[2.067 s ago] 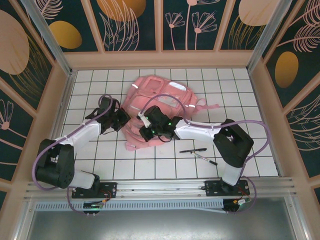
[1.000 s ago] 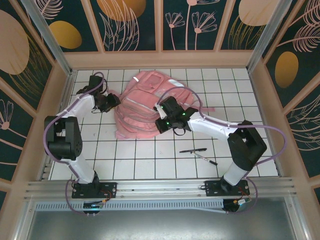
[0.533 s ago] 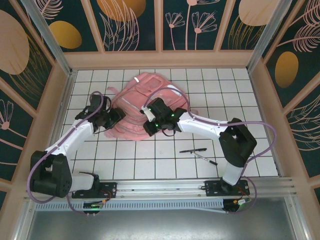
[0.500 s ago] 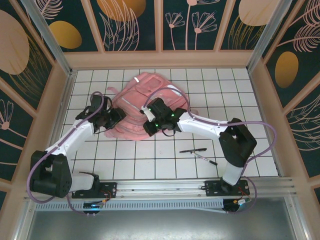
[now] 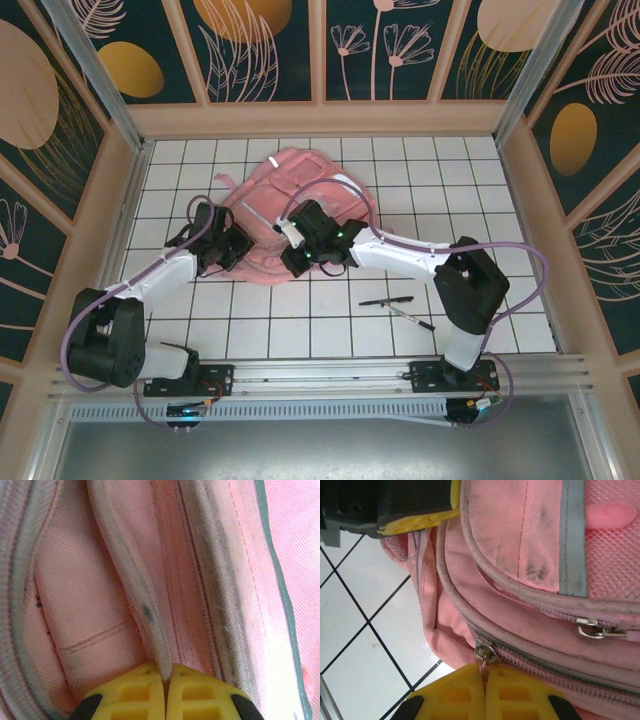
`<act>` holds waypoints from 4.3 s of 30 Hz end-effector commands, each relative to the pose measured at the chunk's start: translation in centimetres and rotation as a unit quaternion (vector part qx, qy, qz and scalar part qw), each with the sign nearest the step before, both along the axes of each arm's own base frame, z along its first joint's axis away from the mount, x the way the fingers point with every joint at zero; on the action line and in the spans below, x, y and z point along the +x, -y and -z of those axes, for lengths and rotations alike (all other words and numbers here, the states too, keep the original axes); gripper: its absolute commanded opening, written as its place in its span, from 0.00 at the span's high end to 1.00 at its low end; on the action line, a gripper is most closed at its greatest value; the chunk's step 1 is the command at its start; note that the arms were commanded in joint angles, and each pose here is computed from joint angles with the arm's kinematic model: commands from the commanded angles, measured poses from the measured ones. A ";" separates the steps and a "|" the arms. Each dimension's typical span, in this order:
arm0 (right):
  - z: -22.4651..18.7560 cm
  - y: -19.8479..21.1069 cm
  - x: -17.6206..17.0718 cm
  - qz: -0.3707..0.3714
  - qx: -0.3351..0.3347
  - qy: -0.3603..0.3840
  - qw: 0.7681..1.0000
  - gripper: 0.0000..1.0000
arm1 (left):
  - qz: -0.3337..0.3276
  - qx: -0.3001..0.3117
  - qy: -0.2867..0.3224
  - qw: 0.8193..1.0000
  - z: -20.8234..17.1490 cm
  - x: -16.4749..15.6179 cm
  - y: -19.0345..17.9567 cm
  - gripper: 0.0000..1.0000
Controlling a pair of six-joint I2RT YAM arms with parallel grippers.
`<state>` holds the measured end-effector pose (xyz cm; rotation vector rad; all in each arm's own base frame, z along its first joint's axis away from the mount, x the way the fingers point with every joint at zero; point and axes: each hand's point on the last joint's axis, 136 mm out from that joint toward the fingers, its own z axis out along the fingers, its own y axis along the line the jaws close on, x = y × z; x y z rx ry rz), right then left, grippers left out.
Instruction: Pack the student bag
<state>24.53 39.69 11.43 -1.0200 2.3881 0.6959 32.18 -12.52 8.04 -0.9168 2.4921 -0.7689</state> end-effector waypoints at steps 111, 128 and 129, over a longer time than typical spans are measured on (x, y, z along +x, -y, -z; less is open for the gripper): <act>3.4 12.6 7.5 -0.252 -0.014 0.211 0.944 0.52 | 0.372 0.207 0.189 0.885 -8.5 0.2 15.1 1.00; 2.3 13.3 8.2 -0.179 0.020 0.233 0.956 1.00 | 0.370 0.211 0.153 0.892 -5.9 -1.0 14.0 1.00; 2.2 13.6 8.3 -0.173 0.023 0.229 0.958 1.00 | 0.368 0.217 0.150 0.892 -5.7 -1.1 13.7 1.00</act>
